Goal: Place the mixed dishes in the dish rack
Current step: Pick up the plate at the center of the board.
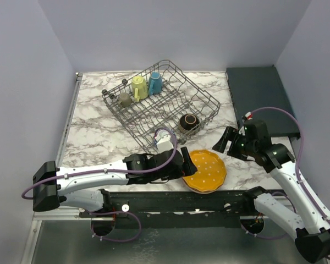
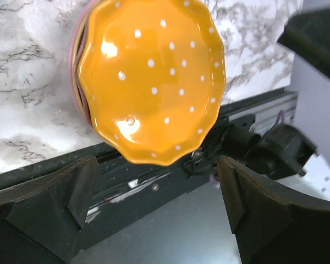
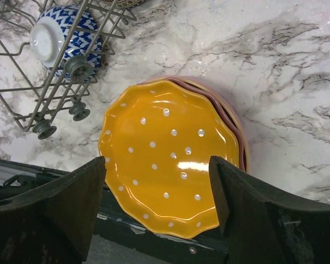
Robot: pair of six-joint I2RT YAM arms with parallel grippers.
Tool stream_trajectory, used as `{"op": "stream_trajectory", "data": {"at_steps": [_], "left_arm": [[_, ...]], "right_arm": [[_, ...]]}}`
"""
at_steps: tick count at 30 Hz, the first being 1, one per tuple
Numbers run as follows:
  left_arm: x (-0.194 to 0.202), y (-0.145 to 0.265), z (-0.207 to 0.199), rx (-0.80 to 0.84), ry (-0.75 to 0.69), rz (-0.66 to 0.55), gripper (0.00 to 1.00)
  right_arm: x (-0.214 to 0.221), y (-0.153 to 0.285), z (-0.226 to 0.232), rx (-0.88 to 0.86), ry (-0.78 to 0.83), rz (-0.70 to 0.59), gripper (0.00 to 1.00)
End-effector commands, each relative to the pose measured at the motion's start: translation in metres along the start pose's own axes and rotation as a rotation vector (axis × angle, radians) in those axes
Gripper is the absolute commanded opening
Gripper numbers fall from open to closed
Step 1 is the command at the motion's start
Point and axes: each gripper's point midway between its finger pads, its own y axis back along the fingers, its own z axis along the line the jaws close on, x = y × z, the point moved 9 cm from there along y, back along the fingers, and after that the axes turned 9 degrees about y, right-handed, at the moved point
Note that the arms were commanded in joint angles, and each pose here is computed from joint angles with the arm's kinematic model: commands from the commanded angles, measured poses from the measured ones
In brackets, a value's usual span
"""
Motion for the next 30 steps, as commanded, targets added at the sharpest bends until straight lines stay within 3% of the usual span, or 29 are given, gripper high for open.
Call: {"op": "stream_trajectory", "data": {"at_steps": [1,8,18,30], "left_arm": [[-0.015,-0.015,0.012,0.000,0.164,-0.001,0.99],[-0.020,-0.021,0.021,0.001,0.162,0.000,0.99],[-0.004,-0.047,0.017,-0.089,0.168,0.123,0.73],[-0.003,-0.052,0.024,-0.128,0.145,0.114,0.61]], "right_arm": [[-0.001,-0.002,0.000,-0.007,-0.005,-0.032,0.82],[0.004,-0.006,-0.003,0.006,-0.014,-0.023,0.82],[0.004,-0.013,-0.003,0.005,-0.023,-0.015,0.83],[0.007,-0.019,-0.005,0.007,-0.025,0.000,0.83]]}}
